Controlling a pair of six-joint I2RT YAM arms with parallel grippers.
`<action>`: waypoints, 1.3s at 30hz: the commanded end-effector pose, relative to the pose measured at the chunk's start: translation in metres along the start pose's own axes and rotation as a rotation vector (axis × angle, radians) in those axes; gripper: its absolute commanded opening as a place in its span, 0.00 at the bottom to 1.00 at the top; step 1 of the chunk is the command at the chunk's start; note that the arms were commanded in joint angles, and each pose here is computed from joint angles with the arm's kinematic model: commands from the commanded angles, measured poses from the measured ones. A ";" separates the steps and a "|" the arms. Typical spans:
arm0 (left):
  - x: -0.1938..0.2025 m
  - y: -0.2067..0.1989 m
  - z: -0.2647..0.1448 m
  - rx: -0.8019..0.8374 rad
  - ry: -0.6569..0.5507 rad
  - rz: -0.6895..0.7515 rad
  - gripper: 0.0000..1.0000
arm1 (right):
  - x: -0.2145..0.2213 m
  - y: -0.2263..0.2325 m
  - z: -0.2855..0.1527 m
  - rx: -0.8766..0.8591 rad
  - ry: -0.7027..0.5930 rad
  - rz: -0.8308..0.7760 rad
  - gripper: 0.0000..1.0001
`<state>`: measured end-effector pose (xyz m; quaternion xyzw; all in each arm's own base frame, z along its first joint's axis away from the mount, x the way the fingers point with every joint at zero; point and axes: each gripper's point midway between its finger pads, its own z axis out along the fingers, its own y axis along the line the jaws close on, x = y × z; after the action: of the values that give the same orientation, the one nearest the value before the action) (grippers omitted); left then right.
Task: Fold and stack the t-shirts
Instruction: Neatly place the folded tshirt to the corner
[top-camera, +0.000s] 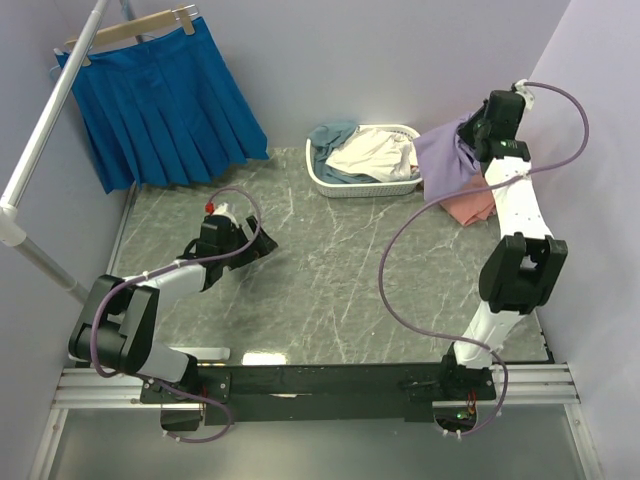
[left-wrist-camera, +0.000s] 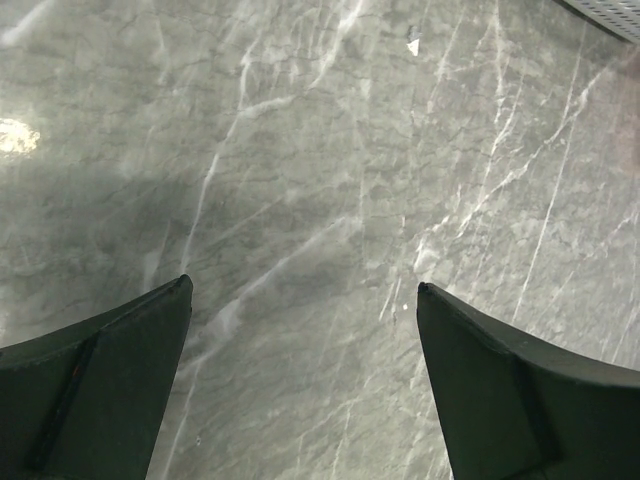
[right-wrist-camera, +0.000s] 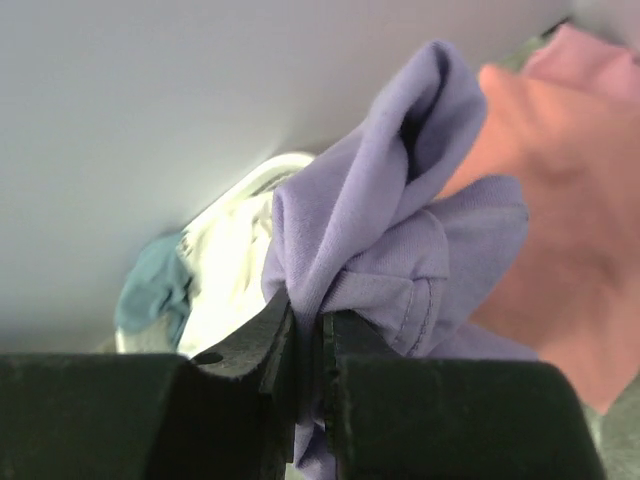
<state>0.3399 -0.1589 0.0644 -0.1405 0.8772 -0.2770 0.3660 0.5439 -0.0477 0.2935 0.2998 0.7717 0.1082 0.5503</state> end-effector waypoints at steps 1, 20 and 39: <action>-0.014 -0.021 0.004 0.067 -0.014 0.038 0.99 | -0.040 0.002 0.019 0.098 -0.131 0.042 0.00; 0.005 -0.013 0.019 0.063 0.069 0.029 0.99 | 0.034 -0.202 0.041 0.605 -0.142 0.226 0.00; 0.003 -0.020 0.021 0.092 0.082 0.054 0.99 | 0.047 -0.095 -0.045 0.217 -0.212 0.060 1.00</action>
<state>0.3517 -0.1807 0.0484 -0.1079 0.8848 -0.3086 0.3319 0.4441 -0.1155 0.1644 0.4499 0.7439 -0.0313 0.4933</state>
